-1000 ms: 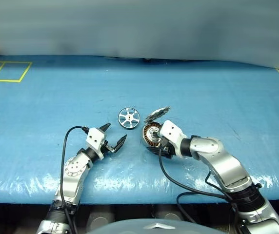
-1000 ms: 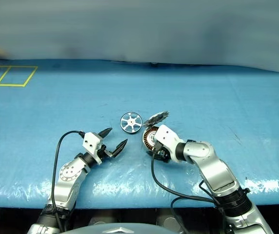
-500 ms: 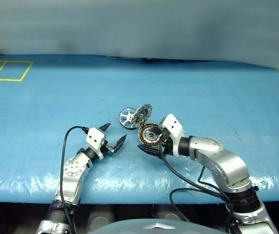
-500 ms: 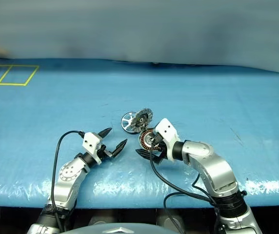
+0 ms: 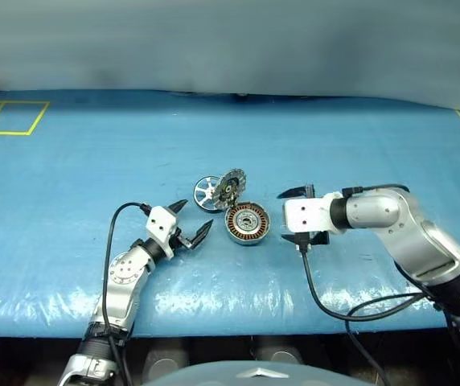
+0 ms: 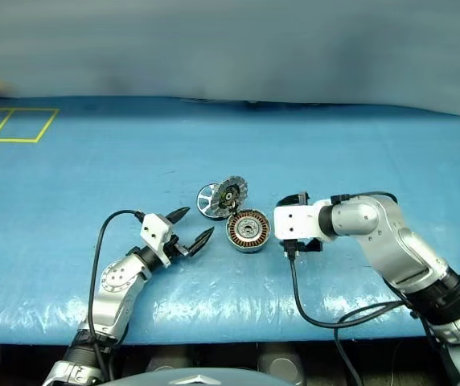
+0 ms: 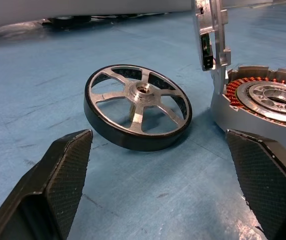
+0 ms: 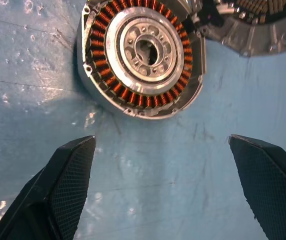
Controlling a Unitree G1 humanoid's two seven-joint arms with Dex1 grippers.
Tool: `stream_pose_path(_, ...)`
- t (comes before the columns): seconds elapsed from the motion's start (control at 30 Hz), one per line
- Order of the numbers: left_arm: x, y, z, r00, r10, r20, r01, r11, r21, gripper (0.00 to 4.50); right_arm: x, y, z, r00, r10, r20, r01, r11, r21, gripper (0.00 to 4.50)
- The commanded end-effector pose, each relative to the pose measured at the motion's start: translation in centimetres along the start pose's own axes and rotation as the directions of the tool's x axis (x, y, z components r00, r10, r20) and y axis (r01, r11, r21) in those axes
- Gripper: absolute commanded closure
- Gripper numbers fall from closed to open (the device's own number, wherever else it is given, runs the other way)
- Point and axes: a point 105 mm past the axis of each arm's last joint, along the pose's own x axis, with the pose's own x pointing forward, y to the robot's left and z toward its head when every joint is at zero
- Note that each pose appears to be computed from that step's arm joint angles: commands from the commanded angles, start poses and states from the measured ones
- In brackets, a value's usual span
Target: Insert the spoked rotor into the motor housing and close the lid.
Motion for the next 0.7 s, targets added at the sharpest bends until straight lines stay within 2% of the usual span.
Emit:
stream_pose_path(0.03, 0.0, 0.0, 0.3, 1.0, 0.008, 0.016, -0.009, 1.0, 0.013, 0.0, 1.1, 0.2, 1.6, 0.997, 0.073, 0.029, -0.068, 0.985, -0.161, 0.02)
stream_pose_path(0.27, -0.8, 0.1, 0.0, 0.999, 0.043, 0.011, -0.043, 0.999, 0.002, 0.0, 2.5, 0.3, 2.4, 0.987, 0.16, 0.018, -0.148, 0.943, -0.297, 0.02)
stream_pose_path(0.4, -0.9, 0.2, 0.0, 0.998, 0.057, 0.012, -0.057, 0.998, 0.001, 0.0, 3.2, 0.2, 1.6, 0.982, 0.185, -0.022, -0.182, 0.93, -0.318, 0.02)
stream_pose_path(0.7, -0.9, 0.2, -0.2, 0.998, 0.059, 0.009, -0.059, 0.998, -0.002, 0.0, 2.9, 1.2, 1.8, 0.972, 0.232, -0.02, -0.226, 0.919, -0.324, 0.02)
